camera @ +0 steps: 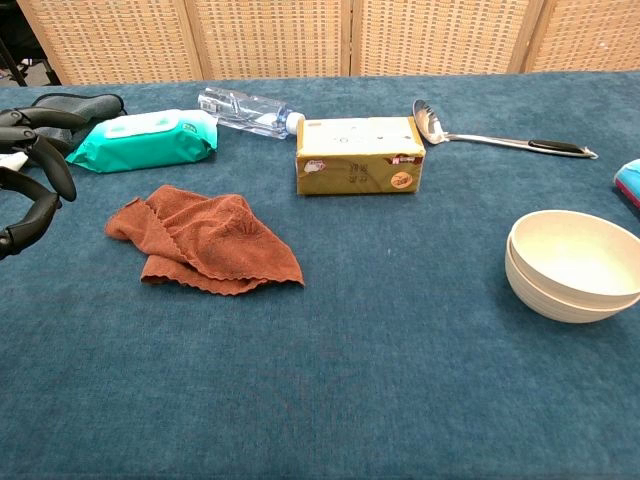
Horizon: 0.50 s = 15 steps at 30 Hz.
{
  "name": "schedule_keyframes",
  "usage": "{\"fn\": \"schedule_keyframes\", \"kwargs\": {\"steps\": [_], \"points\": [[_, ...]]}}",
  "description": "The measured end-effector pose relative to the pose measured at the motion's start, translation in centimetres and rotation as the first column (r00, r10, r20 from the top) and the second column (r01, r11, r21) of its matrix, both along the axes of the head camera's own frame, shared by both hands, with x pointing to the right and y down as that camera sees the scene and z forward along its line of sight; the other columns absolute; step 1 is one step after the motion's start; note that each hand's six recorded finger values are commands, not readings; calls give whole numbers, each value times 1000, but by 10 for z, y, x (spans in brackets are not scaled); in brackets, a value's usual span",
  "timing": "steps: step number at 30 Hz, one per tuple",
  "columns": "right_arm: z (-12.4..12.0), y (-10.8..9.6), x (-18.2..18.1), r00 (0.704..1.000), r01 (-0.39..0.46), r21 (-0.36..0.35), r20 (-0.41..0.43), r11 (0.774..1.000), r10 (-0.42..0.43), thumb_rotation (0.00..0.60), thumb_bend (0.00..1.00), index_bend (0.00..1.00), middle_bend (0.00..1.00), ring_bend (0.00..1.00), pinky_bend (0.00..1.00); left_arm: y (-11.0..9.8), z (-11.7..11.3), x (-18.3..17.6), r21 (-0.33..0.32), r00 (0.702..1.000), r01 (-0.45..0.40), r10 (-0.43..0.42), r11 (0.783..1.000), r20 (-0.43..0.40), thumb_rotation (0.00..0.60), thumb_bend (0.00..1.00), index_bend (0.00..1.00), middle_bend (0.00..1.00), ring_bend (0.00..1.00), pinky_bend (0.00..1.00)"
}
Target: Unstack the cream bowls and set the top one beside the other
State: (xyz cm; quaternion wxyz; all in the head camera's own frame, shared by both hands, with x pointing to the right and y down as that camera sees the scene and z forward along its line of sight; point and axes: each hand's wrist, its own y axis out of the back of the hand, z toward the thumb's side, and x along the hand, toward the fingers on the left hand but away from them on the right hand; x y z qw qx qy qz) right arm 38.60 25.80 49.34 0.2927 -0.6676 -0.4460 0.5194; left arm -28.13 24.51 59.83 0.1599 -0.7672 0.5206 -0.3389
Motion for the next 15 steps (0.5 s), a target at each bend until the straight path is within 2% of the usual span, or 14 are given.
{"fn": "schedule_keyframes", "kwargs": {"steps": [15], "points": [[-1,-2,1,1000,7,12,-18,1000,-7,600,53,340,208,23,158,-2,1,-2,1,1000,-5,5,1000,14,600,499,560,168,157,350]]}}
